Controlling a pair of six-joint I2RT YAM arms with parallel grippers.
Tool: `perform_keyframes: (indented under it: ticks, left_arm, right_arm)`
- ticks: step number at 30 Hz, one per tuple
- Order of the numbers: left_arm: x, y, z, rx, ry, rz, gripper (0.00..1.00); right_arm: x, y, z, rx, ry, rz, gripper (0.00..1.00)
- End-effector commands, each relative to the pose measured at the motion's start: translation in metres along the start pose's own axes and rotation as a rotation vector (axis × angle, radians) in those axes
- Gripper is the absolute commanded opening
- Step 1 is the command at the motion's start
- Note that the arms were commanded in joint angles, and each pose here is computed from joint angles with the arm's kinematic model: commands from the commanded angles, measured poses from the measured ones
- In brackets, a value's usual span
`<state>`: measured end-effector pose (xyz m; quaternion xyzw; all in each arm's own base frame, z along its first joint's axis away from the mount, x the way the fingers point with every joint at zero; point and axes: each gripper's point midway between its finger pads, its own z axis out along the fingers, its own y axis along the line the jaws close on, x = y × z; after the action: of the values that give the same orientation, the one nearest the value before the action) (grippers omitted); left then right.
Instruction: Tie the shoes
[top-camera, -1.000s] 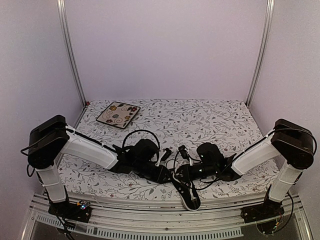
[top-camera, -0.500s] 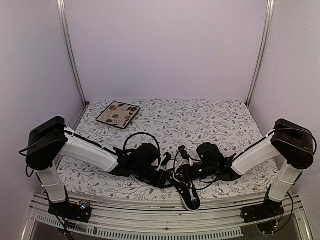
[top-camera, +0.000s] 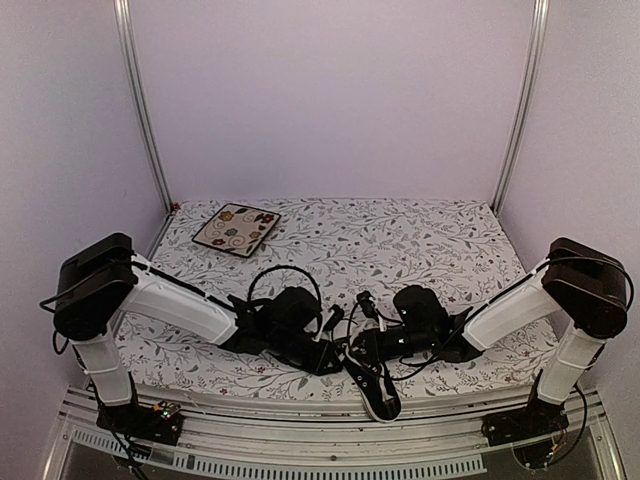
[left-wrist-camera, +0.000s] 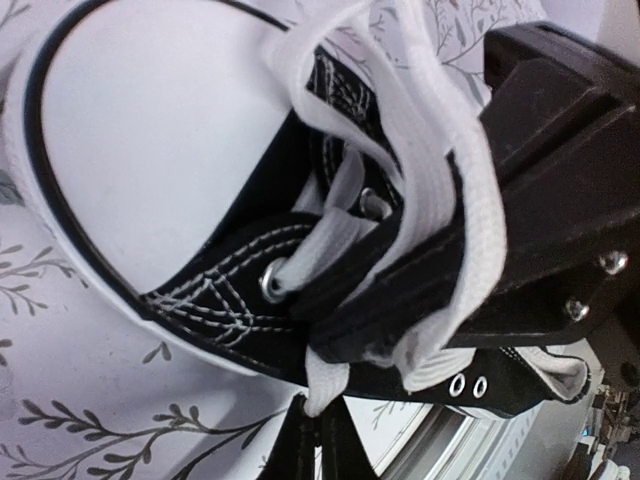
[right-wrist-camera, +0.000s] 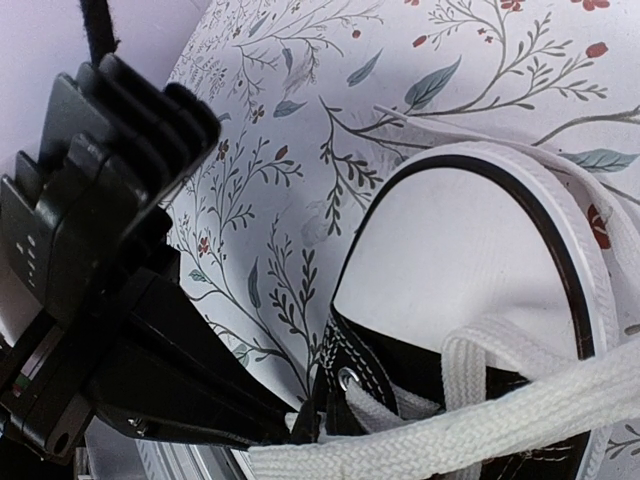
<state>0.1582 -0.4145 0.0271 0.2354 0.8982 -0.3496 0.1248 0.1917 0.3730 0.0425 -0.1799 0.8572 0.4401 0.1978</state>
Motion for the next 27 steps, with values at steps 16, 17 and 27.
perform_keyframes:
  ticks: [16, 17, 27]
  left_arm:
    - [0.007, 0.019, -0.032, -0.105, -0.070, -0.066, 0.00]
    - [0.009, 0.021, -0.034, -0.110, -0.067, -0.068, 0.00]
    - [0.033, 0.047, -0.045, -0.156, -0.031, -0.107, 0.00]
  right_arm:
    - [0.021, -0.010, -0.048, 0.148, 0.111, -0.086, 0.43]
    - [0.022, -0.009, -0.052, 0.152, 0.116, -0.098, 0.46]
    - [-0.015, 0.027, -0.082, 0.163, 0.094, -0.338, 0.65]
